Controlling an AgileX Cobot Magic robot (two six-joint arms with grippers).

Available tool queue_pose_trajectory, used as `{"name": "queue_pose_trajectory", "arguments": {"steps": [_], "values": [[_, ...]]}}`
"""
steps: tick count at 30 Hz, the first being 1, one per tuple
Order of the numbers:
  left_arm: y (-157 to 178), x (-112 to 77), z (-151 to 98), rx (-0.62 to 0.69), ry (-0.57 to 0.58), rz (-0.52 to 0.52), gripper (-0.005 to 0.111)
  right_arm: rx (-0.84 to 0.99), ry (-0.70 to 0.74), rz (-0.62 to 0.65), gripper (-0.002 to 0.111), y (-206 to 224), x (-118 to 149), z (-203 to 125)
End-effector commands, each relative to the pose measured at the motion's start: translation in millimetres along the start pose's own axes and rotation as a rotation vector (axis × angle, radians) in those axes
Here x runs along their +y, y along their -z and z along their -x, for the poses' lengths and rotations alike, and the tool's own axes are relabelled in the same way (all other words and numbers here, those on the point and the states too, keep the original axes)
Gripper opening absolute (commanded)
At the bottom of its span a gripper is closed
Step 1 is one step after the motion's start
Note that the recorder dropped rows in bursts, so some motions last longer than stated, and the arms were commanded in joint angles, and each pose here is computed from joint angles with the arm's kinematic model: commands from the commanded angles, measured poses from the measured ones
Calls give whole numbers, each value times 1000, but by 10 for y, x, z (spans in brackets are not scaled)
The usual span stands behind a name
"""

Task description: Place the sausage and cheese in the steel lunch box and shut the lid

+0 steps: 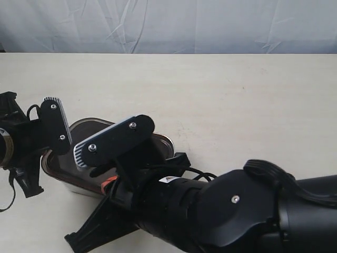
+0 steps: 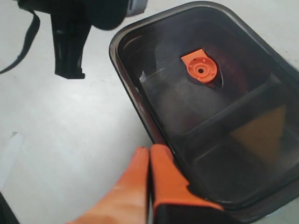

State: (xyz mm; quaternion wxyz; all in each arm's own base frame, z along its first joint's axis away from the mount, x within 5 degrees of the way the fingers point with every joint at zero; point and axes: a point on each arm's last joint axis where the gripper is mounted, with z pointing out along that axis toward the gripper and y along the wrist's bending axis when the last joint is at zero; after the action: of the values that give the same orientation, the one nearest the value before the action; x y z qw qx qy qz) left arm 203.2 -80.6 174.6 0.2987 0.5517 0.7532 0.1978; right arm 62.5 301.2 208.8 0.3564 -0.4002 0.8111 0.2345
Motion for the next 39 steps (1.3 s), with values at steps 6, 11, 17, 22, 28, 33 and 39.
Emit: {"name": "queue_pose_trajectory", "arguments": {"steps": [6, 11, 17, 22, 28, 33, 39], "values": [[-68, -39, -2, 24, 65, -40, 0, -19, 9, -45, -1, 20, -52, 32], [-66, -56, 3, 23, 112, -57, 0, -20, 12, -48, -1, 20, -54, 33], [-65, -73, -1, 30, 171, -74, 0, -33, 19, -114, -1, 25, -114, 45], [-56, -73, -25, 56, 132, -73, 0, -38, 30, -144, -1, 29, -141, 51], [124, 39, -51, 38, 123, 4, 0, -52, 32, -215, -1, 39, -208, 66], [374, 151, -81, -17, 190, 87, 0, -38, 24, -215, -1, -9, -258, 62], [715, 115, 16, -218, 315, 47, 0, 52, -52, -129, -1, -276, -485, 11]]}}
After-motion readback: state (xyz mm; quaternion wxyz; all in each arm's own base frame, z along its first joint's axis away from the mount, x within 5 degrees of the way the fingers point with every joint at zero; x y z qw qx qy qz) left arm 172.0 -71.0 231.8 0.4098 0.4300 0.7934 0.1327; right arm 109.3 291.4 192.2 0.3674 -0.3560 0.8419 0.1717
